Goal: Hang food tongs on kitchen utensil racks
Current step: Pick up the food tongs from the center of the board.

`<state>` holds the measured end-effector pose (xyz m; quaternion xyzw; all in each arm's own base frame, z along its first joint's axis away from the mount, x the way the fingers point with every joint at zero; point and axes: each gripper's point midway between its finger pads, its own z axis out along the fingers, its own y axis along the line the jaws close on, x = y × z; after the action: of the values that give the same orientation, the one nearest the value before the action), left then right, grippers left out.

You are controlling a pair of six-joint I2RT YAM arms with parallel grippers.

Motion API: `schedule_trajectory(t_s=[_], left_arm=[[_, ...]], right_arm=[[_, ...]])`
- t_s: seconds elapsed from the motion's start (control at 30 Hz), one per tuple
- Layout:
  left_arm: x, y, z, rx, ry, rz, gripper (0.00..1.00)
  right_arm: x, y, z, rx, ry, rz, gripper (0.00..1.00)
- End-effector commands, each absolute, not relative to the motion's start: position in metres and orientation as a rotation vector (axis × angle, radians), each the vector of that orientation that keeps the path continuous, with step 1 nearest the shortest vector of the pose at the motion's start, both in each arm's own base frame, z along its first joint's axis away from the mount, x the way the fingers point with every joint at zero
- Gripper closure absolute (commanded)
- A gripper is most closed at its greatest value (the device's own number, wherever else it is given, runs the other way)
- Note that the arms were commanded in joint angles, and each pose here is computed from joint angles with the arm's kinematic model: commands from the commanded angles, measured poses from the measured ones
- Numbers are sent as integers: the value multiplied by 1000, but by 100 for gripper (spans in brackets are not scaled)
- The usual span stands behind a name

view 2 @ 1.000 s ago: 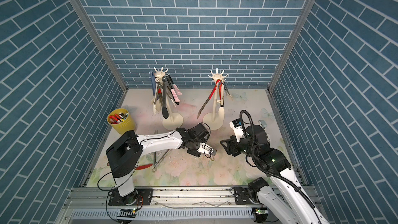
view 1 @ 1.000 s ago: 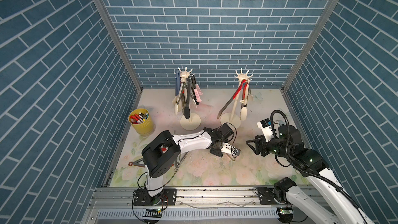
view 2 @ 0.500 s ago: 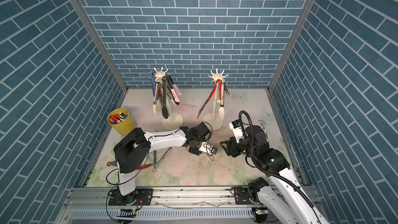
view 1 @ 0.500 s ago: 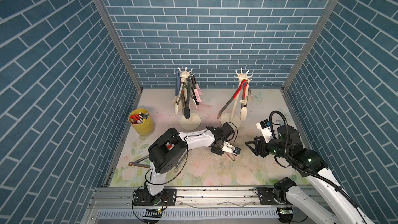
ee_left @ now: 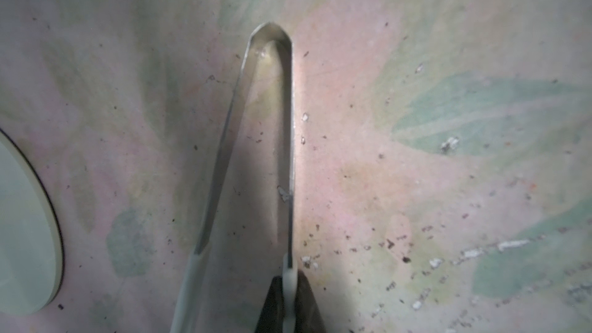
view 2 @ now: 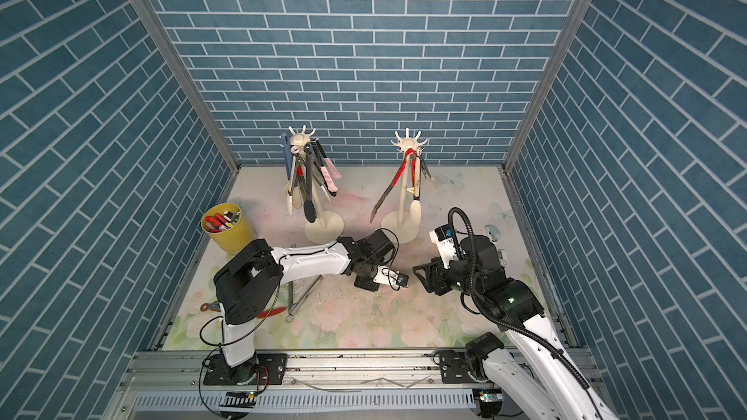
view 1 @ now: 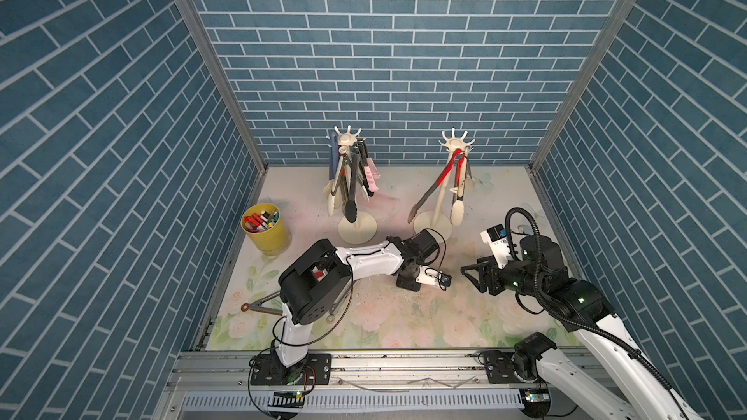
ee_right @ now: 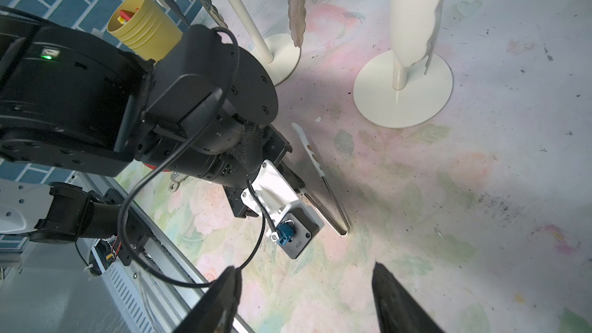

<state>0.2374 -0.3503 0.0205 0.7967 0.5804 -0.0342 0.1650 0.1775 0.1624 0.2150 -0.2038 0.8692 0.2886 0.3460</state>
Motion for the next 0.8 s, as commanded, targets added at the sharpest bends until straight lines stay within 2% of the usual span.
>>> schedule_trajectory(t_s=[0.0, 0.3, 0.77], left_arm=[[227, -348, 33, 2205, 1707, -183, 95], [220, -355, 77, 2055, 1689, -282, 100], [218, -367, 166, 1798, 1583, -397, 100]], right_arm=[[176, 160, 224, -538, 2241, 735, 34], [180, 159, 233, -524, 2228, 720, 34], [178, 157, 260, -517, 2116, 729, 31]])
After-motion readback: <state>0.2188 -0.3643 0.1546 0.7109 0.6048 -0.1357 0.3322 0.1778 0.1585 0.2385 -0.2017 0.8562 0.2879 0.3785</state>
